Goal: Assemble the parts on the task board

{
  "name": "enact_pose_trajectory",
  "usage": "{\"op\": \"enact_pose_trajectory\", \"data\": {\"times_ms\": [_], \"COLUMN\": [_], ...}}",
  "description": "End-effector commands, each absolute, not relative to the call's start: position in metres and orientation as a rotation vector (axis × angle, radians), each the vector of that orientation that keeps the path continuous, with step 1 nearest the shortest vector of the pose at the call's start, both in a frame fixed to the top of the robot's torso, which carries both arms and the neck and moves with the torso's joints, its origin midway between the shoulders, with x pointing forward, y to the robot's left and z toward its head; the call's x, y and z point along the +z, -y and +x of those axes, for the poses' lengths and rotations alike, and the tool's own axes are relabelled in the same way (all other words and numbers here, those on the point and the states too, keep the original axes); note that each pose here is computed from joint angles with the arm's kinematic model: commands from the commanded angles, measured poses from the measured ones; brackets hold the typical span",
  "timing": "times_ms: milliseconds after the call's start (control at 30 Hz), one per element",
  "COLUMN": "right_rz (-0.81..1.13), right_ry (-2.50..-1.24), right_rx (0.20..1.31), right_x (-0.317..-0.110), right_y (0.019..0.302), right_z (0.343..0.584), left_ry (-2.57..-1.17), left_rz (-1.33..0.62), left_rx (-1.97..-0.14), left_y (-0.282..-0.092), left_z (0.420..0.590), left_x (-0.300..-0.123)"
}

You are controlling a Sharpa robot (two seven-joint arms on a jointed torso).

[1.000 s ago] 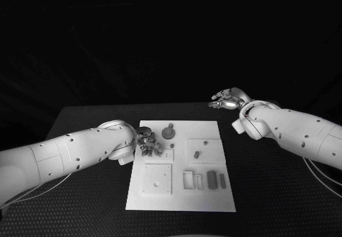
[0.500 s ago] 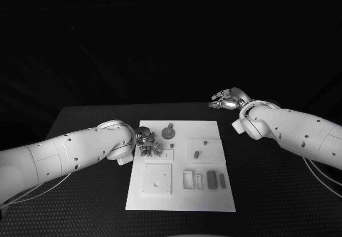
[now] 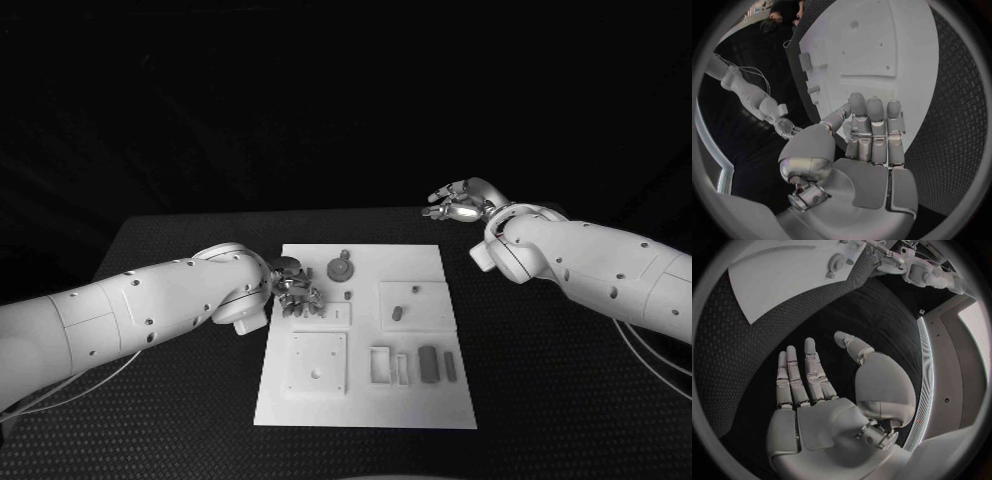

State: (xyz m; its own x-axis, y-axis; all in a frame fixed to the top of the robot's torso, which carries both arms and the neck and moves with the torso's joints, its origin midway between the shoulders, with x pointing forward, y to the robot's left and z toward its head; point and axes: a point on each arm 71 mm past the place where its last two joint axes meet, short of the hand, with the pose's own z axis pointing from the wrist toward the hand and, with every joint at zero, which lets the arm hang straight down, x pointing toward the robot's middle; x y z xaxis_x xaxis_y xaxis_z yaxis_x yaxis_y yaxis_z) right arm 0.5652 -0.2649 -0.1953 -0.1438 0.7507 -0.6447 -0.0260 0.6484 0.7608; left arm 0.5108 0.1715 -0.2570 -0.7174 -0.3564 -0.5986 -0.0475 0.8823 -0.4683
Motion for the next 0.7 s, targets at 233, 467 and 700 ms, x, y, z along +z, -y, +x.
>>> {"op": "enact_pose_trajectory", "data": {"times_ms": [233, 467, 700], "right_rz": [0.606, 0.604, 0.603], "right_ry": [-1.597, -1.6, -1.606], "right_rx": [0.762, 0.761, 0.763], "right_x": [-0.1964, -0.1966, -0.1972], "right_y": [0.2638, 0.2638, 0.263], "right_z": [0.5648, 0.5647, 0.5647], "left_ry": [-2.356, -2.352, -2.352], "left_rz": [-0.303, -0.315, -0.315], "left_rx": [-0.57, -0.579, -0.581], "left_y": [-0.1722, -0.172, -0.1715], "left_z": [0.5082, 0.5082, 0.5073], "left_x": [-0.2602, -0.2593, -0.2585]}}
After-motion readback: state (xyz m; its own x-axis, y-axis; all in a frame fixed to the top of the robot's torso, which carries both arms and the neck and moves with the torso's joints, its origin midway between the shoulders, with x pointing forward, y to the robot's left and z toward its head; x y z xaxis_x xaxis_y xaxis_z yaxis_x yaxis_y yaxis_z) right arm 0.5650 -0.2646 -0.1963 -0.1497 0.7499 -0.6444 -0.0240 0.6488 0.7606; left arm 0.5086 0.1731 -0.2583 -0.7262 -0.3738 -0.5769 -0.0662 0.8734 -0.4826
